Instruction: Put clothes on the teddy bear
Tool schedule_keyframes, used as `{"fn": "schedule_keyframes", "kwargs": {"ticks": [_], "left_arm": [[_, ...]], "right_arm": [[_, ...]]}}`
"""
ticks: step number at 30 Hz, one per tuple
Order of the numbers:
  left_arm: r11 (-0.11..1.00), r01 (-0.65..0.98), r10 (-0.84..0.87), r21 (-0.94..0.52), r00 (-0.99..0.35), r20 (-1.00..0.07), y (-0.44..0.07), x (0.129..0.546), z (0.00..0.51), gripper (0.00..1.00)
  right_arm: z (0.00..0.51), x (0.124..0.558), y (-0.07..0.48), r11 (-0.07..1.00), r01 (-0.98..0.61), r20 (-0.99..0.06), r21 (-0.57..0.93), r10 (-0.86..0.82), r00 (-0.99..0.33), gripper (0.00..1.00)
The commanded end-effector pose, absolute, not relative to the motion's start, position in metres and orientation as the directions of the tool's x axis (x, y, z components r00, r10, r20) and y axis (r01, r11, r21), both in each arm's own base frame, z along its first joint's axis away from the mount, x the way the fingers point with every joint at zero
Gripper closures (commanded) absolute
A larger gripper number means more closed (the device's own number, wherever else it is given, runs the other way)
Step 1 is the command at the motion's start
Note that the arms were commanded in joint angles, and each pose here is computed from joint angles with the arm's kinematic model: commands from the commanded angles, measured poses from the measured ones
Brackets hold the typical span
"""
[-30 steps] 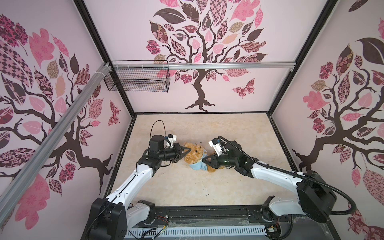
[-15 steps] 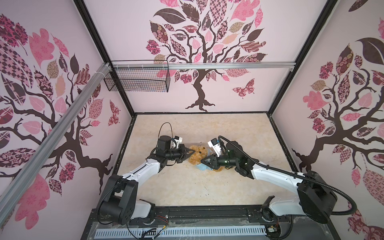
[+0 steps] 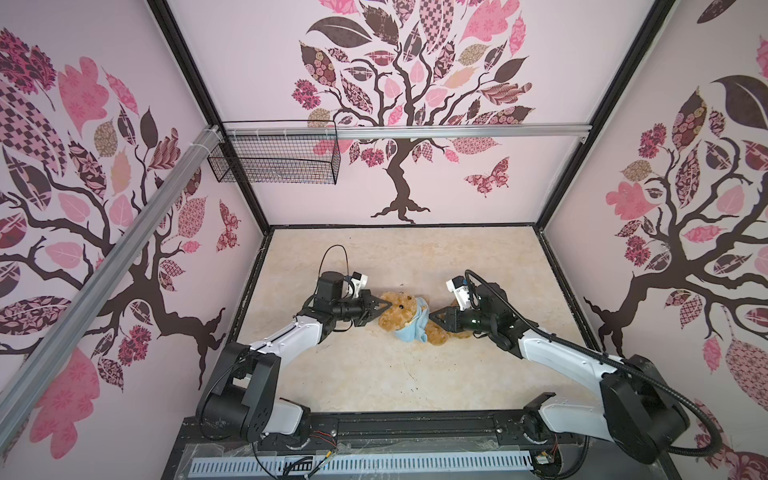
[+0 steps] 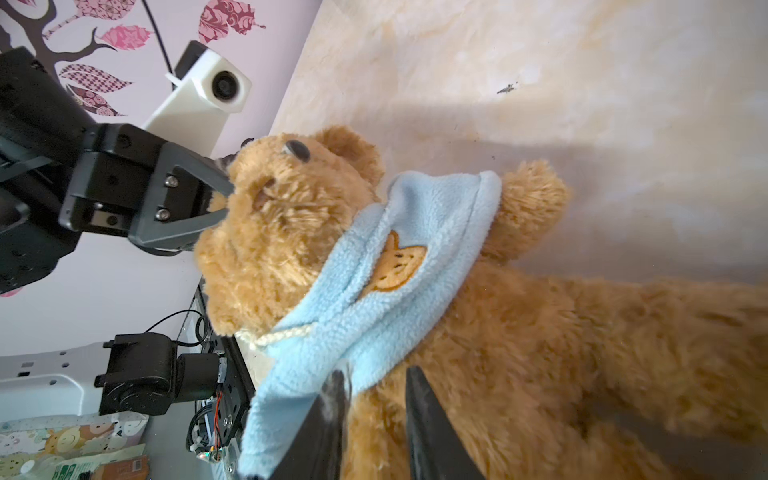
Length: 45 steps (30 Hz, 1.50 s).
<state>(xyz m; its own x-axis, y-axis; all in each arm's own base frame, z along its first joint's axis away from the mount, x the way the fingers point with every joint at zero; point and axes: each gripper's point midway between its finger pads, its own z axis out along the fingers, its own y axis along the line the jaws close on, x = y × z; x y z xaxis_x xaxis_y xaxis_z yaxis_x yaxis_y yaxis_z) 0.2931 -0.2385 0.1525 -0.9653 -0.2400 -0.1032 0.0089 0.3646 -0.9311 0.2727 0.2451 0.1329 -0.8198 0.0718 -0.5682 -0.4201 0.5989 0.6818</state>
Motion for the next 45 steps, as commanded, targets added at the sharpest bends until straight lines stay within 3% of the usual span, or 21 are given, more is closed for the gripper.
{"fn": "schedule_keyframes", "kwargs": {"ticks": [1, 14, 20, 33, 35, 42, 45], "left_arm": [[0.357, 0.072, -0.204, -0.931, -0.967, -0.153, -0.243, 0.288, 0.160, 1.00], [0.384, 0.069, -0.177, -0.921, -0.973, -0.147, -0.251, 0.282, 0.154, 1.00], [0.390, 0.076, -0.185, -0.918, -0.970, -0.159, -0.251, 0.283, 0.156, 1.00], [0.397, 0.084, -0.185, -0.914, -0.968, -0.169, -0.252, 0.283, 0.155, 1.00], [0.396, 0.092, -0.182, -0.914, -0.967, -0.177, -0.253, 0.282, 0.157, 1.00], [0.427, 0.107, -0.173, -0.898, -0.965, -0.197, -0.251, 0.280, 0.154, 1.00], [0.463, 0.106, -0.194, -0.880, -0.957, -0.217, -0.246, 0.283, 0.153, 1.00]], "right_arm": [[0.143, 0.282, 0.257, 0.556, -0.423, -0.557, 0.715, 0.089, -0.826, 0.71], [0.123, 0.278, 0.264, 0.513, -0.359, -0.474, 0.780, 0.110, -0.874, 0.71], [0.113, 0.276, 0.250, 0.581, -0.333, -0.487, 0.743, 0.128, -0.864, 0.71], [0.112, 0.259, 0.269, 0.545, -0.335, -0.462, 0.769, 0.111, -0.880, 0.71], [0.112, 0.260, 0.273, 0.537, -0.336, -0.464, 0.773, 0.118, -0.878, 0.74], [0.141, 0.273, 0.271, 0.544, -0.386, -0.544, 0.745, 0.160, -0.824, 0.99], [0.144, 0.271, 0.261, 0.576, -0.395, -0.571, 0.715, 0.156, -0.806, 1.00]]}}
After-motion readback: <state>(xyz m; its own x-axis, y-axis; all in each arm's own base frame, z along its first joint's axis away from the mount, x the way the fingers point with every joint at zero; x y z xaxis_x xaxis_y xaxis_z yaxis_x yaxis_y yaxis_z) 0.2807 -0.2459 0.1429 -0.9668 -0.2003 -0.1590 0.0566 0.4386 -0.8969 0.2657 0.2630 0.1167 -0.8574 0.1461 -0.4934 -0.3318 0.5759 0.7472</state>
